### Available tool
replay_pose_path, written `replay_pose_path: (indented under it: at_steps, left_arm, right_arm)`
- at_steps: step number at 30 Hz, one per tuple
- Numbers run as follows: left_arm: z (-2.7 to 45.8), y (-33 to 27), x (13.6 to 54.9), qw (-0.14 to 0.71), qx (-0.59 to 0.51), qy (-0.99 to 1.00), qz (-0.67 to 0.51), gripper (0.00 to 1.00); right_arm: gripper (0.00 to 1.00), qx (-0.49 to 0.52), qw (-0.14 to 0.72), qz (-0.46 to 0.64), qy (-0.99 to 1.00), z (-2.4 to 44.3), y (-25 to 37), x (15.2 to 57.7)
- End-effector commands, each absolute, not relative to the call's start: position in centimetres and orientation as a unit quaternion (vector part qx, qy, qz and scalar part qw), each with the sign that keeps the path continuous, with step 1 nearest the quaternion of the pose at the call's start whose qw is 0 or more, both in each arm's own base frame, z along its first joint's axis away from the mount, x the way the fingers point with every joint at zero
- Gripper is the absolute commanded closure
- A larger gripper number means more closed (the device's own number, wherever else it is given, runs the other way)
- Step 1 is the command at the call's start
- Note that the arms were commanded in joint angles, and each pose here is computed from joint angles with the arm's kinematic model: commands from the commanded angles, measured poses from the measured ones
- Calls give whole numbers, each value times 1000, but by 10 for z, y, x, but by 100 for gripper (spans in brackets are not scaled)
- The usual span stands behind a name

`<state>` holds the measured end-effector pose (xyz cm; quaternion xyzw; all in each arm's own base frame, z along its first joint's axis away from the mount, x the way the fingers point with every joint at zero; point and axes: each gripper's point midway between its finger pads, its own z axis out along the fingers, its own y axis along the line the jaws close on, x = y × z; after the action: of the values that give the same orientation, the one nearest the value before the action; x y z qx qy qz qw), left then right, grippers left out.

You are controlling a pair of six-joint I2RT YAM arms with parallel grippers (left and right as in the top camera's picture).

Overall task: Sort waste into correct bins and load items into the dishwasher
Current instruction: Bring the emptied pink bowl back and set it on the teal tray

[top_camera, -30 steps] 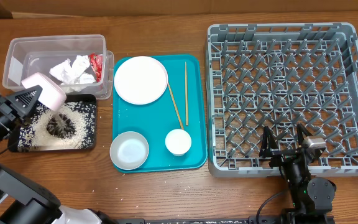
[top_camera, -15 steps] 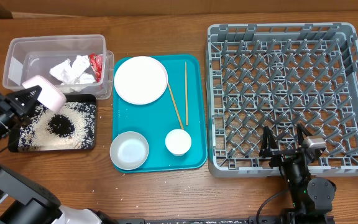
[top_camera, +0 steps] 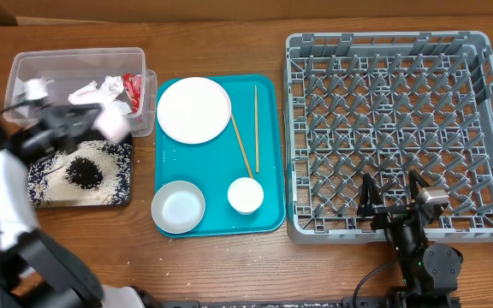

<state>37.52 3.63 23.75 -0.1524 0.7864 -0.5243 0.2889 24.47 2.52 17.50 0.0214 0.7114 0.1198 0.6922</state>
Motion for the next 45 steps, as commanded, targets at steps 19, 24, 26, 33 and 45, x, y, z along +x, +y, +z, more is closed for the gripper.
replay_pose_path:
  at_steps: [19,24,26,33,45]
  left_arm:
    - [110,-134,349,142,73,985,-71,96]
    - [84,-137,337,97,86,991,-47,96]
    - [76,-136,335,82,86,992,-43,96]
    - [62,-136,332,59,86,994,-41,87]
    - [79,-140,342,74,93,992,-45,59]
  right_arm:
    - [0,18,692,123,711,173,27,245]
    - [0,18,692,123,711,173,27,245]
    - [0,18,692,123,711,173,27,245]
    - [0,18,692,123,711,173,27,245]
    - [0,18,692,123,711,173,27,245]
